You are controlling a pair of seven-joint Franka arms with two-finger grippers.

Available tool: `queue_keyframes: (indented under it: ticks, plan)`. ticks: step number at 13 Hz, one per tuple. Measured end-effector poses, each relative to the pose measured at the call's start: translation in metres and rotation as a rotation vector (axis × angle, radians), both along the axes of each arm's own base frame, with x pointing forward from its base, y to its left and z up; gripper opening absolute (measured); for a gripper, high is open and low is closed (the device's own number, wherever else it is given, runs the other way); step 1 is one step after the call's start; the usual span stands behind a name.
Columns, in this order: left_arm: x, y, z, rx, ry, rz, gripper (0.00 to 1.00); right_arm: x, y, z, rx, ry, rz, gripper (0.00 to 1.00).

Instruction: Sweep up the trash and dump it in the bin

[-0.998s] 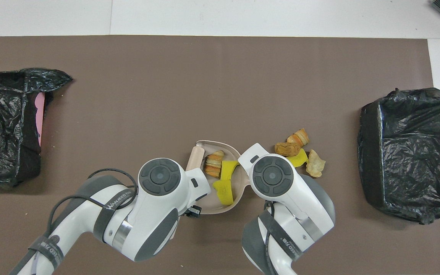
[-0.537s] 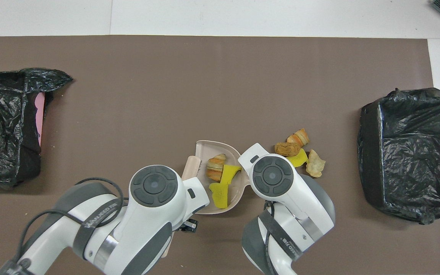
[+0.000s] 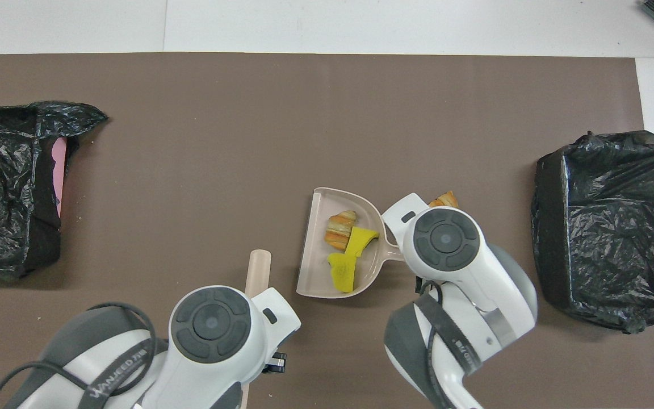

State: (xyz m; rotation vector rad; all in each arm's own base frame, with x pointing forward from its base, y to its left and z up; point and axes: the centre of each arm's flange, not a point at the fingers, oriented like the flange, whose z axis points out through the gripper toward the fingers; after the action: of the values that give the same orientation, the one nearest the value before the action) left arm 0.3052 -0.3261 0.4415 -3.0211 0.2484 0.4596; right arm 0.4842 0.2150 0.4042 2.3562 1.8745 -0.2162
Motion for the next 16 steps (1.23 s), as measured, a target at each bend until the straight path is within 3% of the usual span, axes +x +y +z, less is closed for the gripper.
queue_keyframes:
  ticks: [2,4,6,9,13,16]
  plan:
    - [-0.047,-0.035,-0.039,-0.004,-0.071,0.039,0.26,0.01,-0.046,0.041,0.019,-0.029,-0.039,0.32]
    - [-0.099,-0.059,-0.07,0.008,-0.108,0.061,0.26,0.019,-0.106,0.084,0.038,-0.064,-0.052,0.32]
    - [-0.123,-0.065,-0.082,0.021,-0.117,0.067,0.26,0.023,-0.171,0.124,0.042,-0.084,-0.067,0.32]
    - [-0.125,-0.07,-0.084,-0.004,-0.096,0.099,0.26,0.024,-0.272,0.158,0.035,-0.104,-0.083,0.32]
    - [-0.124,-0.075,-0.096,-0.013,-0.085,0.116,0.26,-0.004,-0.406,0.162,0.015,-0.096,-0.066,0.32]
    - [-0.124,-0.076,-0.099,-0.015,-0.086,0.115,0.26,-0.025,-0.473,0.163,-0.083,-0.082,0.005,0.32]
